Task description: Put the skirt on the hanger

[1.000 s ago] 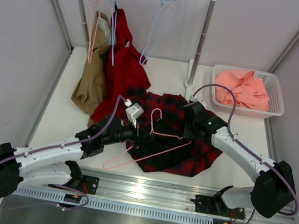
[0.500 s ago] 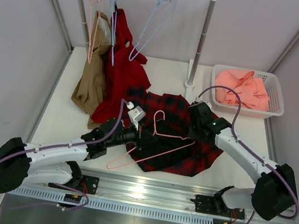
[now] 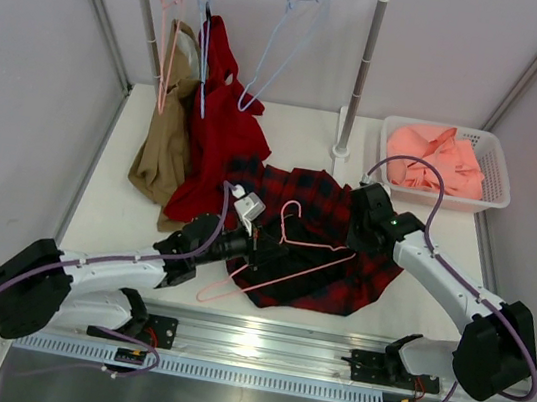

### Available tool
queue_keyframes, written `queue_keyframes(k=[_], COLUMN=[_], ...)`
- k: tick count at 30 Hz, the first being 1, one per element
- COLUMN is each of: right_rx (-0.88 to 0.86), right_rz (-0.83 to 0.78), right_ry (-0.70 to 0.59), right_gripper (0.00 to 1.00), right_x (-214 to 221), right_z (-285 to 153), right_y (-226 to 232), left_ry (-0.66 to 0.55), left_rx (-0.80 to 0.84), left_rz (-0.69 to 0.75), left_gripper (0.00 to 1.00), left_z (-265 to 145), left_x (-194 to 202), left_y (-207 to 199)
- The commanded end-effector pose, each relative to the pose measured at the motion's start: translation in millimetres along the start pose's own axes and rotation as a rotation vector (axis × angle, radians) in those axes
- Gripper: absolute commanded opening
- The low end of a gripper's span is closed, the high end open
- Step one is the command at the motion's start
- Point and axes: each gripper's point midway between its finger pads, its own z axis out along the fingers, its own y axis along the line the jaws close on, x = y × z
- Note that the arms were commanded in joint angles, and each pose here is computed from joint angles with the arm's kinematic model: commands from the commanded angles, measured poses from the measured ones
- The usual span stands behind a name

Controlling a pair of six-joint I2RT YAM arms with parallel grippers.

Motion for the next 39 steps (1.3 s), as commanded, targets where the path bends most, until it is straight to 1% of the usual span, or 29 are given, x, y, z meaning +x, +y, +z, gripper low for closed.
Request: queue_keyframes(k=[1,11,14,16,17,20,28,31,36,37,39], right_rx=[-0.015,-0.007,-0.008,-0.006,-0.005,-0.004,0.023,0.005,-0.065,-0.077,-0.092], right_rz=[-0.006,-0.007,-0.004,-0.001,0.002,0.010,0.063,0.085,0.103,0.103,0.106], right_ry=[-0.003,0.004,0.005,0.004,0.000,0.001,0.001,0.009,-0.011,-0.013,-0.003], right_gripper=[0.17,0.16,0.22,0.29,0.36,0.46,0.64,0.65,0.59,0.53,0.47], right_x=[0.6,2.4,2.2,2.2,1.2,2.5,9.8,11.8,4.7,3.6,2.9], right_z=[-5.0,-3.2,-3.2,-4.3,-5.2,-7.8,-9.9,-8.3,-9.3,-9.4,-8.4], right_y=[-0.5,-3.3,-2.8,-3.6,-4.0,-5.0,-17.0,-17.7,-8.0,-5.8,-2.2], left_ry=[-0.105,-0.161,-0.170,-0.172,-0.175,-0.181,-0.196,-0.207,-0.217,-0.218,-0.220], left_rx=[0.090,0.030,0.040,0.038,0.036,0.030,0.027,0.025,0.010,0.010,0.005], left_rz=[0.066,0.095,0.101,0.099,0.098,0.101,0.097,0.107,0.130,0.132,0.140], left_gripper=[0.00,0.00,0.00,0.00,0.00,0.00,0.00,0.00,0.00,0.00,0.00], left_z=[7.4,5.2,9.7,12.4,13.3,17.0,18.9,16.6,15.1,15.5,16.2], left_x=[-30.9,-42.0,-47.0,-46.5,-46.7,-49.5,-49.7,-52.7,-55.0,-55.9,-55.0], left_y=[-20.8,-12.0,-14.5,-13.1,-12.4,-11.3,-9.7,-10.6,-10.6,-11.3,-12.5])
